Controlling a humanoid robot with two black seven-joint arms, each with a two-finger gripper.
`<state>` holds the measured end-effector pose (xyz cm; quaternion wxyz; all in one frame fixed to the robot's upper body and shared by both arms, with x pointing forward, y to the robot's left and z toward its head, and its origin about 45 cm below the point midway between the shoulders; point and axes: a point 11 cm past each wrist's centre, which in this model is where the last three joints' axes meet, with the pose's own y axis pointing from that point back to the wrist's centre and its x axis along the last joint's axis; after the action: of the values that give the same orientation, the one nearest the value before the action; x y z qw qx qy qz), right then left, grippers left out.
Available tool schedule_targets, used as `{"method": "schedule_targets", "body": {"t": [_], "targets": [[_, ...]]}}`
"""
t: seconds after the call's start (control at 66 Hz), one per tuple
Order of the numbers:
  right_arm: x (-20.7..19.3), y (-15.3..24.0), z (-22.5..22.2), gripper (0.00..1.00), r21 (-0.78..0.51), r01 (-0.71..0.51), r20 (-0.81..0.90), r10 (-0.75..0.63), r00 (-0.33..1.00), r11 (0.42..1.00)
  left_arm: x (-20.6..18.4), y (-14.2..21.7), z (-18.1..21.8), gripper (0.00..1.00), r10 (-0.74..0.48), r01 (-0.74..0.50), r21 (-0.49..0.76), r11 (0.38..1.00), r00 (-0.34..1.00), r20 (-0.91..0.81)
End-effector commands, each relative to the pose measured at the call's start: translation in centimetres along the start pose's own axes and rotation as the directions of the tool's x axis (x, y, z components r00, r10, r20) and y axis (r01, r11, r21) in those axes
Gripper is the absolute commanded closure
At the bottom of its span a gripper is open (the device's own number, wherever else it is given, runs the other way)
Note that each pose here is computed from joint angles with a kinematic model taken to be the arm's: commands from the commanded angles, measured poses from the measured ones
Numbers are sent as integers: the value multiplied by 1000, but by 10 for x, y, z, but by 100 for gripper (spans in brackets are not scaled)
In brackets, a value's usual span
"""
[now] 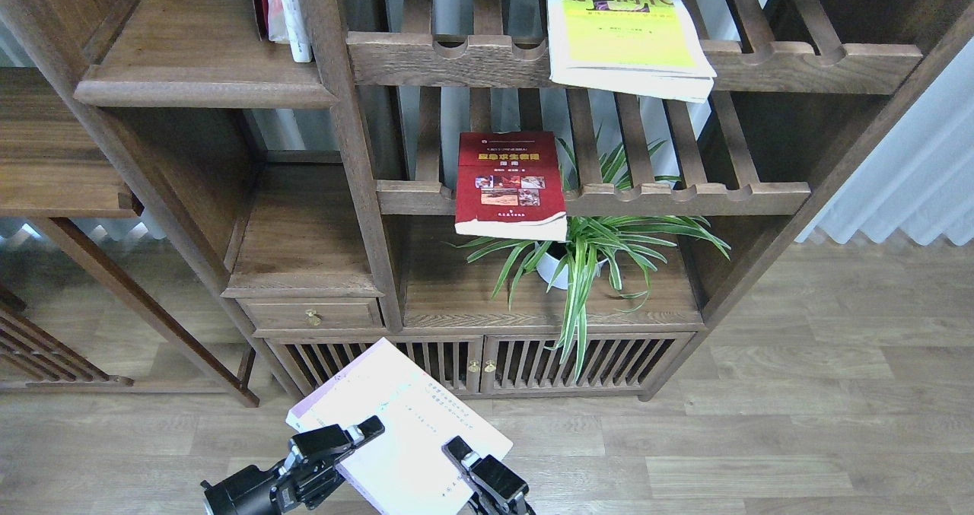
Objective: Organize books on shelf
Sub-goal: 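Hand the white book to the left gripper and release the right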
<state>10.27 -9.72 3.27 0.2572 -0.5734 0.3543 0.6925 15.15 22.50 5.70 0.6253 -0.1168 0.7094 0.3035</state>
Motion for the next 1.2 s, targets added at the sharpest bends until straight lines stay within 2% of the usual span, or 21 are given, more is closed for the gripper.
{"method": "schedule_targets", "body": {"t": [0.0,0.182,0.348,0.727,1.182], "targets": [[7,-1,-20,2,34,-21,-33,22,999,999,3,5,7,93,23,-21,-53,998,999,41],[4,-6,-46,2,125,-9,-36,14,999,992,1,3,17,93,21,-8,-159,987,997,75],[0,-12,-53,2,148,8,-37,-2,999,989,8,4,11,93,42,-18,-231,973,994,99],[5,-12,-56,2,147,-8,-42,15,999,989,13,10,-18,93,99,-59,-223,973,980,173],[7,-11,-53,2,138,-17,-39,23,999,990,16,37,12,93,193,-112,-303,947,947,256]]}}
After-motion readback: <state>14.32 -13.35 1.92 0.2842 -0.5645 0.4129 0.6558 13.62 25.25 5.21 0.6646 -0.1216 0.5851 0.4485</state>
